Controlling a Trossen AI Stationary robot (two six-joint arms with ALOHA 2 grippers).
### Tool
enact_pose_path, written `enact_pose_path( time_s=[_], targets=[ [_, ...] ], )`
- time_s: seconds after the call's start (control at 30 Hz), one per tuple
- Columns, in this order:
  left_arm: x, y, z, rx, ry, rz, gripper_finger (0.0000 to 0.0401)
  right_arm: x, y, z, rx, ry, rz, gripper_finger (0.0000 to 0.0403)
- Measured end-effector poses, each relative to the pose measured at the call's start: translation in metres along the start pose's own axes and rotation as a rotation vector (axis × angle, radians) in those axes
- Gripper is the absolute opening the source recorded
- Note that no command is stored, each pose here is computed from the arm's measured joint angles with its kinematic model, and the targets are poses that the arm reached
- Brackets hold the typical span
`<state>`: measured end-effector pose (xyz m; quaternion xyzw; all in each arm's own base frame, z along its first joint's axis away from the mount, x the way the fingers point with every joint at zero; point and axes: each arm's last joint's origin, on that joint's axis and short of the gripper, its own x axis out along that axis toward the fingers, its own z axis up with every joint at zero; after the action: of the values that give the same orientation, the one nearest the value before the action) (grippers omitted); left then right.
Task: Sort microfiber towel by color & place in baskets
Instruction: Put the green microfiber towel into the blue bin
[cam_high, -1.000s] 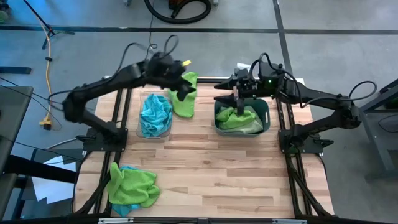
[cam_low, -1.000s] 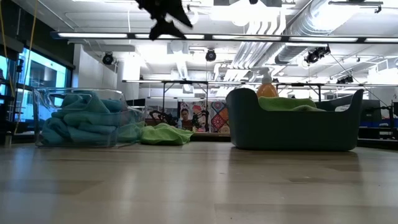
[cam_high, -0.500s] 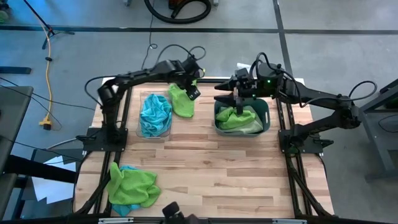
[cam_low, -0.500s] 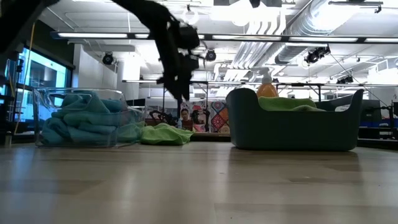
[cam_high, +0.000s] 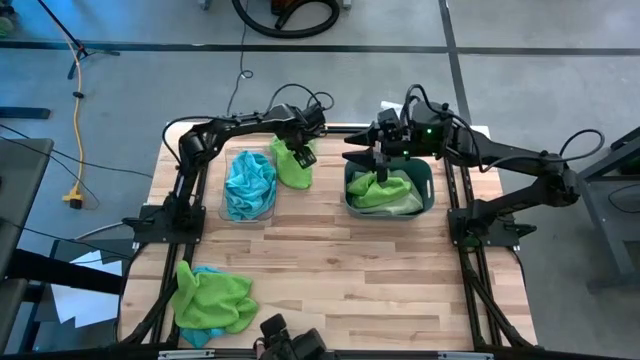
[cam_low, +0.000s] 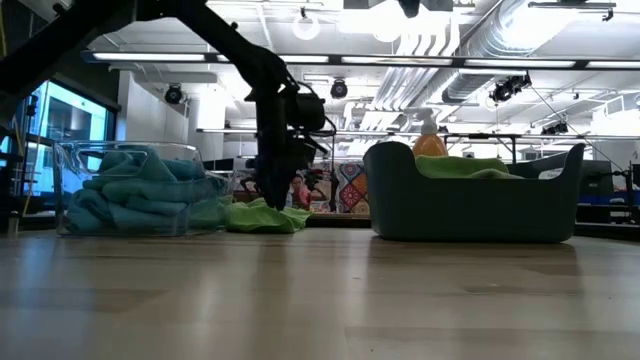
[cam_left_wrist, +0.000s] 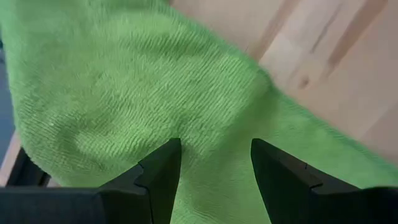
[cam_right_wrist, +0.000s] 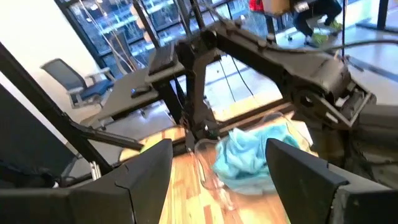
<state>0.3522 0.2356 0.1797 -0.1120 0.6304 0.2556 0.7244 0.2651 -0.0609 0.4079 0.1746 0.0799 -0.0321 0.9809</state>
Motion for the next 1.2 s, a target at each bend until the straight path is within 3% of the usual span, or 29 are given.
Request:
enact_pose_path(
  time_s=[0.4, 0.6, 0.7, 0.87, 1.03, 1.2],
  targets=[
    [0.030, -0.002, -0.003, 0.009, 0.092, -0.009, 0.0184, 0.010, -0.002, -0.008, 0.010, 0.047, -0.008, 0.0256],
    [0.034, -0.007, -0.004, 0.071, 0.122, -0.006, 0.0178, 0.010, -0.002, -0.008, 0.004, 0.048, -0.008, 0.0256],
    [0.033, -0.008, -0.005, 0.090, 0.125, -0.003, 0.0144, 0.010, -0.002, -0.008, 0.001, 0.048, -0.007, 0.0256],
    [0.033, -0.007, -0.006, 0.127, 0.135, -0.034, 0.0022, 0.010, -0.002, -0.008, -0.017, 0.048, -0.006, 0.0256],
    [0.018, -0.003, -0.003, 0.118, 0.055, -0.081, 0.0005, 0.007, -0.001, -0.006, -0.019, 0.041, -0.003, 0.0256],
    [-0.036, 0.009, 0.002, 0.103, -0.142, -0.095, 0.0002, 0.003, 0.001, -0.003, -0.057, 0.014, 0.006, 0.0256]
  ],
)
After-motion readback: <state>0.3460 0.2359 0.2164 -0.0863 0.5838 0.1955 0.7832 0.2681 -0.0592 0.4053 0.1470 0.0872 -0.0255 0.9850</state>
